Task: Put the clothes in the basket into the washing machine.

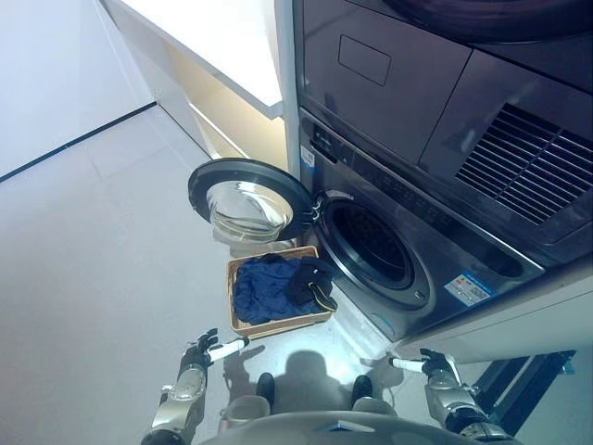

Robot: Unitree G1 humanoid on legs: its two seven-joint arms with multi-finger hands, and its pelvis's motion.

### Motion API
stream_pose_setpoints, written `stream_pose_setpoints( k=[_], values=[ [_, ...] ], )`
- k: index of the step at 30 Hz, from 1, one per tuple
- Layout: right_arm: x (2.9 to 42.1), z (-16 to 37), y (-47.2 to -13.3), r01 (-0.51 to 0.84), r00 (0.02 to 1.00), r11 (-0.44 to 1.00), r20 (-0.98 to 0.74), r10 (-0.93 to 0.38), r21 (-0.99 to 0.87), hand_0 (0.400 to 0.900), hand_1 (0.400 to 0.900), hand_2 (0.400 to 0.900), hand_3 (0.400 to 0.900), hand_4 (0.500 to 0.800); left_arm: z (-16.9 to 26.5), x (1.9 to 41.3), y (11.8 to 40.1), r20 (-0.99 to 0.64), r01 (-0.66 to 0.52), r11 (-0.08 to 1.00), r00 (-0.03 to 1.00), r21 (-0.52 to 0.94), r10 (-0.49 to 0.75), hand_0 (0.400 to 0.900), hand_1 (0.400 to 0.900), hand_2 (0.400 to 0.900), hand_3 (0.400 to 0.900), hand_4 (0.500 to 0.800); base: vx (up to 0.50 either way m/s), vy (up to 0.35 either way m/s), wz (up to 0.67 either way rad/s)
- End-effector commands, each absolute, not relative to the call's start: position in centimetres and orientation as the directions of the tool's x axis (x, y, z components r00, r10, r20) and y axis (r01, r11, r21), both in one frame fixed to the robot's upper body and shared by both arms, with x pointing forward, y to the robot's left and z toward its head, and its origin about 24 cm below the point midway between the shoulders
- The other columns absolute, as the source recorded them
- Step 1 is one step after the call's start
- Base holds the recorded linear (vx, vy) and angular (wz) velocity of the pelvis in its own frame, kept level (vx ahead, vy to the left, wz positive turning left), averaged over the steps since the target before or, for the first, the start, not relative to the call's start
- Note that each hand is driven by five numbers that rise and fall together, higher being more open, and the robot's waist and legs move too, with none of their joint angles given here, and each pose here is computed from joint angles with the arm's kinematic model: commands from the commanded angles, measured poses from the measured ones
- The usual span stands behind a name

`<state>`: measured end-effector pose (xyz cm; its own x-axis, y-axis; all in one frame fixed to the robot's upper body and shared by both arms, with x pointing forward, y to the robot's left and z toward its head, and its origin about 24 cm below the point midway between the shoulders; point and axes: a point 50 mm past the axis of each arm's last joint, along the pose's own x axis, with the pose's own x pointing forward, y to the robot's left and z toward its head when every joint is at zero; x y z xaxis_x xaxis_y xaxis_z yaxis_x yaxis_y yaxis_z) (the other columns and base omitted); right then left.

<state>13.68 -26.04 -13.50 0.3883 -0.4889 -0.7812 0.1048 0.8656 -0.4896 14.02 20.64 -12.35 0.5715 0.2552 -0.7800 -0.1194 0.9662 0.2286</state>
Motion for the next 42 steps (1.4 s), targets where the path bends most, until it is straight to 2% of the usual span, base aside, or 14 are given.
stream_pose_setpoints(
  k=[1, 13, 21, 27, 28, 29, 30, 32, 34, 35, 36, 39, 41, 42],
  values=[
    [16.5, -11.8, -27.1, 0.113, 0.483, 0.82, -0.69, -0.538, -0.561, 0.9, 0.9, 0.9, 0.9, 0.8, -9.8, 17.1, 22.0, -0.652, -0.2, 0.948, 0.689, 0.247, 0.316, 0.9, 0.9, 0.9, 0.9, 0.8, 0.0, 0.0, 0.0],
    [16.0, -12.2, -27.1, 0.09, 0.45, 0.819, -0.711, -0.541, -0.566, 0.9, 0.9, 0.9, 0.9, 0.8, -10.0, 17.0, 21.8, -0.664, -0.163, 0.949, 0.682, 0.271, 0.306, 0.9, 0.9, 0.9, 0.9, 0.8, 0.0, 0.0, 0.0],
    [16.9, -11.7, -27.2, 0.077, 0.475, 0.808, -0.691, -0.545, -0.584, 0.9, 0.9, 0.9, 0.9, 0.8, -9.9, 17.1, 22.1, -0.656, -0.145, 0.944, 0.687, 0.298, 0.312, 0.9, 0.9, 0.9, 0.9, 0.8, -0.013, 0.007, 0.05],
    [19.4, -10.3, -27.6, 0.038, 0.539, 0.76, -0.627, -0.562, -0.649, 0.9, 0.9, 0.9, 0.9, 0.8, -9.4, 17.7, 21.9, -0.634, -0.142, 0.941, 0.707, 0.306, 0.313, 0.9, 0.9, 0.9, 0.9, 0.8, -0.038, 0.024, 0.11],
    [21.3, -9.2, -27.2, 0.031, 0.596, 0.746, -0.586, -0.548, -0.666, 0.9, 0.9, 0.9, 0.9, 0.8, -9.2, 18.1, 21.9, -0.618, -0.139, 0.939, 0.721, 0.315, 0.314, 0.9, 0.9, 0.9, 0.9, 0.8, -0.052, 0.013, 0.11],
    [21.4, -9.2, -27.2, 0.031, 0.597, 0.745, -0.585, -0.548, -0.666, 0.9, 0.9, 0.9, 0.9, 0.8, -9.1, 18.1, 21.9, -0.617, -0.14, 0.939, 0.722, 0.314, 0.314, 0.9, 0.9, 0.9, 0.9, 0.8, -0.092, 0.02, 0.19],
    [23.9, -7.4, -26.8, 0.021, 0.68, 0.709, -0.509, -0.527, -0.705, 0.9, 0.9, 0.9, 0.9, 0.8, -8.7, 18.5, 21.8, -0.597, -0.137, 0.939, 0.74, 0.315, 0.309, 0.9, 0.9, 0.9, 0.9, 0.8, -0.044, 0.009, 0.1],
    [25.4, -6.3, -26.5, 0.019, 0.72, 0.69, -0.469, -0.511, -0.723, 0.9, 0.9, 0.9, 0.9, 0.8, -8.5, 18.6, 21.6, -0.581, -0.135, 0.941, 0.756, 0.311, 0.3, 0.9, 0.9, 0.9, 0.9, 0.8, -0.072, 0.032, 0.11],
    [29.7, -2.7, -25.6, 0.031, 0.82, 0.63, -0.341, -0.46, -0.776, 0.9, 0.9, 0.9, 0.9, 0.8, -7.5, 19.4, 21.1, -0.531, -0.132, 0.945, 0.799, 0.299, 0.28, 0.9, 0.9, 0.9, 0.9, 0.8, -0.133, 0.064, 0.09],
    [29.8, -2.6, -25.5, 0.032, 0.821, 0.629, -0.339, -0.46, -0.776, 0.9, 0.9, 0.9, 0.9, 0.8, -7.5, 19.5, 21.1, -0.53, -0.134, 0.945, 0.8, 0.298, 0.281, 0.9, 0.9, 0.9, 0.9, 0.8, -0.148, 0.079, 0.01],
    [32.0, -0.4, -24.8, 0.051, 0.859, 0.604, -0.274, -0.433, -0.795, 0.9, 0.9, 0.9, 0.9, 0.8, -6.8, 20.0, 20.6, -0.499, -0.116, 0.95, 0.829, 0.291, 0.254, 0.9, 0.9, 0.9, 0.9, 0.8, -0.107, 0.081, -0.1],
    [34.7, 2.4, -23.3, 0.08, 0.901, 0.571, -0.185, -0.391, -0.817, 0.9, 0.9, 0.9, 0.9, 0.8, -6.2, 20.3, 19.9, -0.472, -0.084, 0.956, 0.855, 0.282, 0.214, 0.9, 0.9, 0.9, 0.9, 0.8, -0.092, 0.079, -0.19],
    [35.4, 3.4, -22.9, 0.094, 0.912, 0.563, -0.155, -0.379, -0.821, 0.9, 0.9, 0.9, 0.9, 0.8, -6.0, 20.5, 19.7, -0.462, -0.078, 0.957, 0.863, 0.28, 0.205, 0.9, 0.9, 0.9, 0.9, 0.8, -0.045, 0.041, -0.11],
    [36.6, 5.5, -22.3, 0.145, 0.929, 0.546, -0.076, -0.361, -0.825, 0.9, 0.9, 0.9, 0.9, 0.8, -5.4, 21.2, 19.3, -0.43, -0.066, 0.957, 0.883, 0.281, 0.187, 0.9, 0.9, 0.9, 0.9, 0.8, -0.059, 0.044, -0.07]
  ],
)
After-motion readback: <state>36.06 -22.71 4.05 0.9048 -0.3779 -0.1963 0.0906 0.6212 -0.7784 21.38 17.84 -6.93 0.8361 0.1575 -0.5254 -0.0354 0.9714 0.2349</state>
